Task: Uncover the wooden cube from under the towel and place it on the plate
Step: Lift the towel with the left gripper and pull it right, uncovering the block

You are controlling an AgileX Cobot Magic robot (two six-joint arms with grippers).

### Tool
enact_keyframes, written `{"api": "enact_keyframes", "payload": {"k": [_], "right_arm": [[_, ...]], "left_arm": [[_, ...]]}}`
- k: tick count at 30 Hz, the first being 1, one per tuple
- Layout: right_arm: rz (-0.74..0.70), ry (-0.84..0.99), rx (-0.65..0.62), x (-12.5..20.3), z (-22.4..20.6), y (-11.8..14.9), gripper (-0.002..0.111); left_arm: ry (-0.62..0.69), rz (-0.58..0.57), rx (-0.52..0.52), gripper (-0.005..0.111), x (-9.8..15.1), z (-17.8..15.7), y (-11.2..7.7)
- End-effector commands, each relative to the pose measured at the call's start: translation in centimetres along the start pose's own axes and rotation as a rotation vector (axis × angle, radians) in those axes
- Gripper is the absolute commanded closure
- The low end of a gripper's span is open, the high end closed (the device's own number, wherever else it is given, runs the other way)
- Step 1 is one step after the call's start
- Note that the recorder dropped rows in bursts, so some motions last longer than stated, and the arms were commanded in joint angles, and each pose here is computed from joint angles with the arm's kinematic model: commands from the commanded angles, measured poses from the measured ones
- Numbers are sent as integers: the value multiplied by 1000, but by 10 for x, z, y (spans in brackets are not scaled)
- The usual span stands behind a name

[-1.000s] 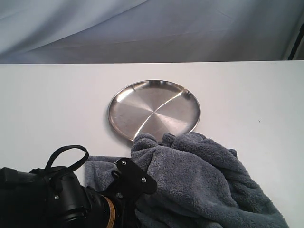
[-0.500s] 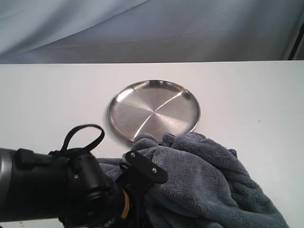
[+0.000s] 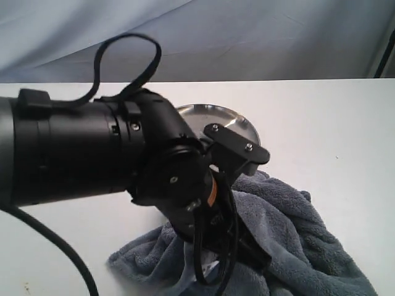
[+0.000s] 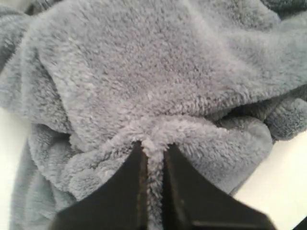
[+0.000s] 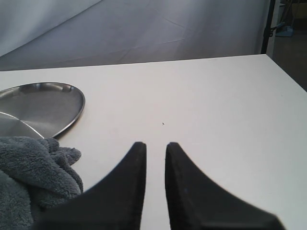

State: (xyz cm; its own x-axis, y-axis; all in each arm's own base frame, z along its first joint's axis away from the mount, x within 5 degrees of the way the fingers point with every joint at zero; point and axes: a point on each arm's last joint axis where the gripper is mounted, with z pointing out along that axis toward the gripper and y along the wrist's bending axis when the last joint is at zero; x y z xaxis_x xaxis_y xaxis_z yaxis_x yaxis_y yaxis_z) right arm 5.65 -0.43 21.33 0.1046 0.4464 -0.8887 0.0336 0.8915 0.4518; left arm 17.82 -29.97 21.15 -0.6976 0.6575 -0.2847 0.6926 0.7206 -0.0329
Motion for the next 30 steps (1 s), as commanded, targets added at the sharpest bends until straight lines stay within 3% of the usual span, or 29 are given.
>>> {"api": "enact_keyframes", "payload": {"k": [1, 7, 14, 22, 30], "right_arm": [[9, 8, -1, 2, 0, 0, 105], [9, 8, -1, 2, 0, 0, 105], [9, 8, -1, 2, 0, 0, 105], [9, 8, -1, 2, 0, 0, 105], [9, 8, -1, 2, 0, 0, 105]], "left_arm": [[-74, 54, -90, 107, -23, -40, 4], [-211, 117, -237, 107, -53, -85, 14], [-376, 172, -297, 107, -77, -122, 16], [-568, 183, -171, 107, -95, -128, 2], [-760, 192, 2, 107, -120, -104, -20]]}}
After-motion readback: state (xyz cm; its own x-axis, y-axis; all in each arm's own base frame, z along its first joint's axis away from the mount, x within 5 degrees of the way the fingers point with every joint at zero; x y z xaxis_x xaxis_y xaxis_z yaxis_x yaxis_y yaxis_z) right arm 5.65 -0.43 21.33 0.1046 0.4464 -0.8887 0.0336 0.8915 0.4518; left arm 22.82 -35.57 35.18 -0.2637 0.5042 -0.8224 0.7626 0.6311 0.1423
